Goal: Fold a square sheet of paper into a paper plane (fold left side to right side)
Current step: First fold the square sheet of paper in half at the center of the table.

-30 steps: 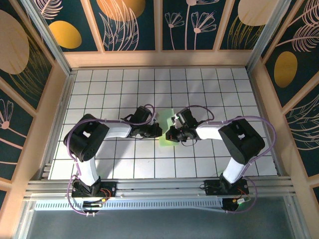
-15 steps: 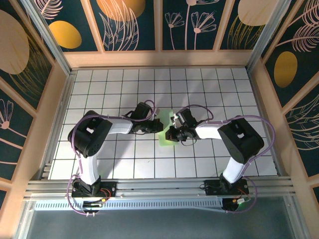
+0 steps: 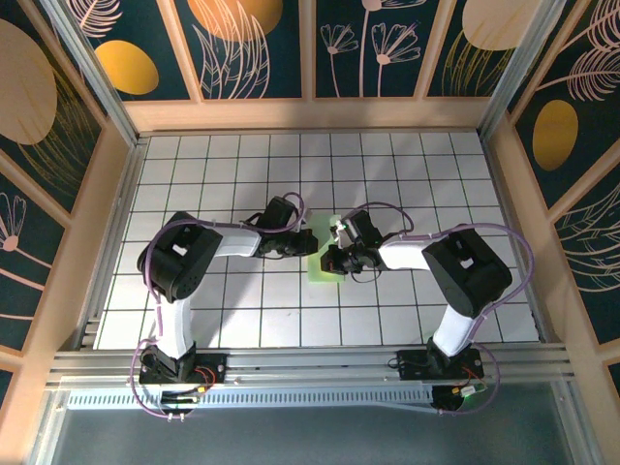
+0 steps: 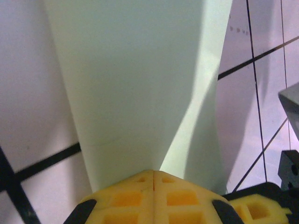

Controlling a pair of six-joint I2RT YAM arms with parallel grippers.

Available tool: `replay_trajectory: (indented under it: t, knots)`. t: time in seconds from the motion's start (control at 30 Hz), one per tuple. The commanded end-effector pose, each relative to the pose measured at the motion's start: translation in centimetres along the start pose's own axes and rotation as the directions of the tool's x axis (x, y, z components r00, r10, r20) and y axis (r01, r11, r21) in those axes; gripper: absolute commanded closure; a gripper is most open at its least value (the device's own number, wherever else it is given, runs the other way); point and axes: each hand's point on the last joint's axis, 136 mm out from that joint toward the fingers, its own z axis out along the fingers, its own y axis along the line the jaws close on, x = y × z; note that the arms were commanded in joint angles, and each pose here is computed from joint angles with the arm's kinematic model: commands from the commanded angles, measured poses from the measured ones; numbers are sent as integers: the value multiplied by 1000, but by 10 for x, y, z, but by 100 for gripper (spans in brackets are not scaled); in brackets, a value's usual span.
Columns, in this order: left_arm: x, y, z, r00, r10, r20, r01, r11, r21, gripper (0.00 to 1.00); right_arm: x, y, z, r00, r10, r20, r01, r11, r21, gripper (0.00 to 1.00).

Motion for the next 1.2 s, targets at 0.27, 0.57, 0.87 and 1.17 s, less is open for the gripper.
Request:
replay_trajectory:
  t: [0.27, 0.57, 0.87, 1.17]
  knots:
    - [-48, 48, 3, 997, 9, 75, 2, 988, -154, 100, 43, -71, 6, 990, 103, -96, -77, 967, 244, 100]
    - [-83, 59, 2, 993, 8, 118, 12, 986, -168, 100, 44, -73, 5, 989, 108, -97, -81, 967, 243, 100]
    - [-98, 73, 11, 992, -3, 130, 28, 981, -192, 100, 44, -74, 3, 989, 112, -98, -85, 966, 245, 100]
    - [-90, 52, -26, 982, 41, 183, -10, 986, -167, 100, 40, -71, 0, 991, 91, -97, -67, 971, 231, 100]
